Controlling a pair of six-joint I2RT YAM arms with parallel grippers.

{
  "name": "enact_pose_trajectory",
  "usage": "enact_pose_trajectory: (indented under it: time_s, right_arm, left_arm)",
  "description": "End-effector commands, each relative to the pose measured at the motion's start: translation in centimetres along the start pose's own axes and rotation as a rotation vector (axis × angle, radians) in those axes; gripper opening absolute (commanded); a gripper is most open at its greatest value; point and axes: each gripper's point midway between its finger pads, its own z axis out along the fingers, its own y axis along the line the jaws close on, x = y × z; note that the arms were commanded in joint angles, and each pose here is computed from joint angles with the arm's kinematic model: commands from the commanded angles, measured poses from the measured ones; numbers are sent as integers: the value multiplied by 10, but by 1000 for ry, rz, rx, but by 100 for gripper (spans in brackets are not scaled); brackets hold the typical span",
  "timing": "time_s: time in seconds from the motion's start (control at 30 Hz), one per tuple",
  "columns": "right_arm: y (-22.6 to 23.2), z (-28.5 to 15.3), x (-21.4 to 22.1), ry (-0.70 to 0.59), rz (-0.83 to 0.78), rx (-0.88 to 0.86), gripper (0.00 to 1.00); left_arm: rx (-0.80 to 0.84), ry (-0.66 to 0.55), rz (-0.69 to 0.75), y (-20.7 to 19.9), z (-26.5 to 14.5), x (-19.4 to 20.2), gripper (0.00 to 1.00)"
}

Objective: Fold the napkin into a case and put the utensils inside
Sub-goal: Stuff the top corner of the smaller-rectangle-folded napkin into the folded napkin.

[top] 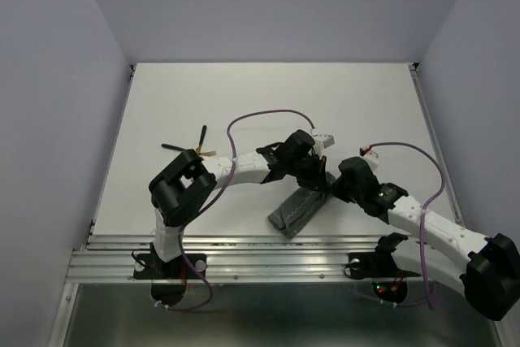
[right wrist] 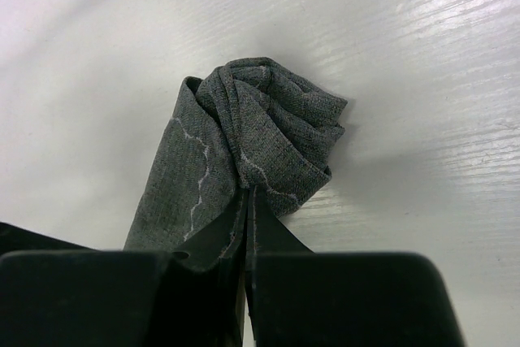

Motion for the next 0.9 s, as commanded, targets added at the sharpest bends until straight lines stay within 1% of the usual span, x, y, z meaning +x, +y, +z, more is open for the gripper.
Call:
enact_pose_trajectory:
  time_s: [0.0,0.13,0.17,0.27,0.3,0.33,0.47,0.6,0.87]
  right_arm:
    - [14,-4,-12,-44,14,-40,1]
    - [14,-5,-13,-46,13,-40,1]
    - [14,-5,-13,-44,14,-41,1]
    - [15,-4,-13,-45,14,-39,1]
    - [15,-4,-13,-44,14,-41,1]
    - [15,-4,-13,-45,12,-39,1]
    - [17,-4,-15,-48,15,-41,1]
    - [16,-3,-15,-48,11,-33,1]
    - [15,-2,-14,-47,7,-24,1]
  left_arm:
    - [2,-58,80,-20,-24,-23,0]
    - [-55,-128,28,-3,-30,-41,0]
    - [-91,-158,-3,7,-32,-49,0]
    - [-150,-174,-47,29,-21,-57,0]
    - [-146,-187,-45,26,-22,-62,0]
    - [-153,-177,-51,31,-15,-61,0]
    - [-129,-184,-53,28,-2,-73,0]
    - [-103,-148,-54,29,12,-69,0]
    - [-68,-97,-63,31,26,-54,0]
